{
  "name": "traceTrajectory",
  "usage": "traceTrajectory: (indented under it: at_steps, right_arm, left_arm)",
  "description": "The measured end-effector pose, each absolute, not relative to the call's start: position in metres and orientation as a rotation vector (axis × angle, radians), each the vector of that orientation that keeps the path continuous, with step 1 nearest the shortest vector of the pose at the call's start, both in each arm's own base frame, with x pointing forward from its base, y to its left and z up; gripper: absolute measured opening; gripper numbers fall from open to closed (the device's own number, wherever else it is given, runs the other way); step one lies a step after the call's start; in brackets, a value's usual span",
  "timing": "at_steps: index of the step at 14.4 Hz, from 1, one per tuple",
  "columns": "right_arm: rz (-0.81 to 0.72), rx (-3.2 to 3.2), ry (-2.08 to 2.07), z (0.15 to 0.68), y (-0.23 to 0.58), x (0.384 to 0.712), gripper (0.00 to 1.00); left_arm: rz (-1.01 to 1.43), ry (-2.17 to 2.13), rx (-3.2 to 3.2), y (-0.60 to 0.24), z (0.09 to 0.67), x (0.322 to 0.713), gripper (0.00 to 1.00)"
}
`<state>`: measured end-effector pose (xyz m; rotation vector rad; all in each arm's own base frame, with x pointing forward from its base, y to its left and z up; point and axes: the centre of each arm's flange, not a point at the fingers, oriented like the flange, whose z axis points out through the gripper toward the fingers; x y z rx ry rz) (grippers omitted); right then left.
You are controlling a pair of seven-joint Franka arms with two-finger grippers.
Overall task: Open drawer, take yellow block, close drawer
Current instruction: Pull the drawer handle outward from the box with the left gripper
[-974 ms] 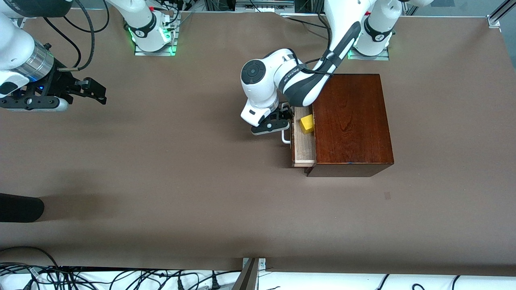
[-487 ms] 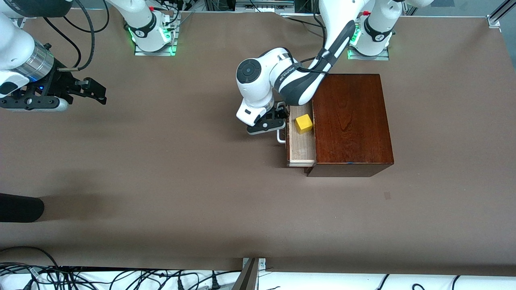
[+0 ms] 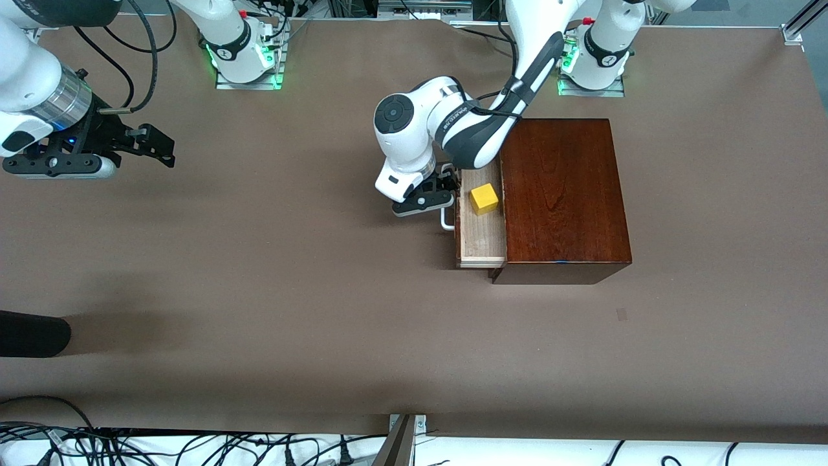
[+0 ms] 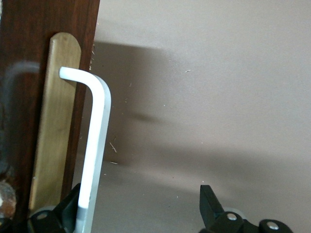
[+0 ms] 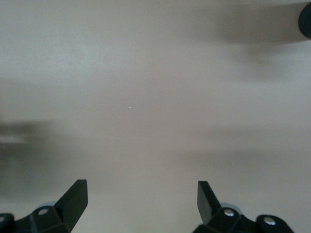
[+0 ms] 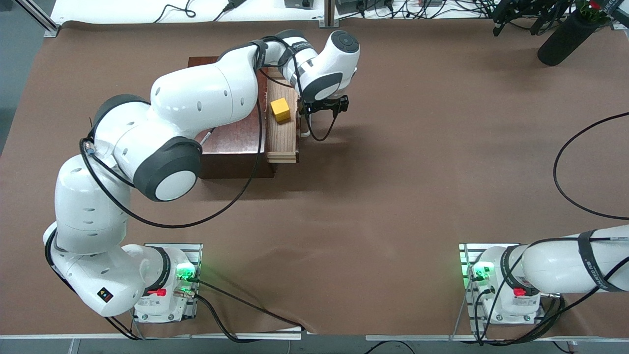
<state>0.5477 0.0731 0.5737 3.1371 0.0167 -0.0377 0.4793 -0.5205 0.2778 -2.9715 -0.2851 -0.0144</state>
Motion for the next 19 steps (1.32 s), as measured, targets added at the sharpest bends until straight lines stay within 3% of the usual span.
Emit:
traceTrajectory:
  at_steps: [19]
  right_arm:
    - [-0.04,3.137,0.017,0.567,0.073,0.548,1.0]
  left_arm:
    - [-0.016,-0.307,-3.007,-0.539,0.28,0.479,1.0]
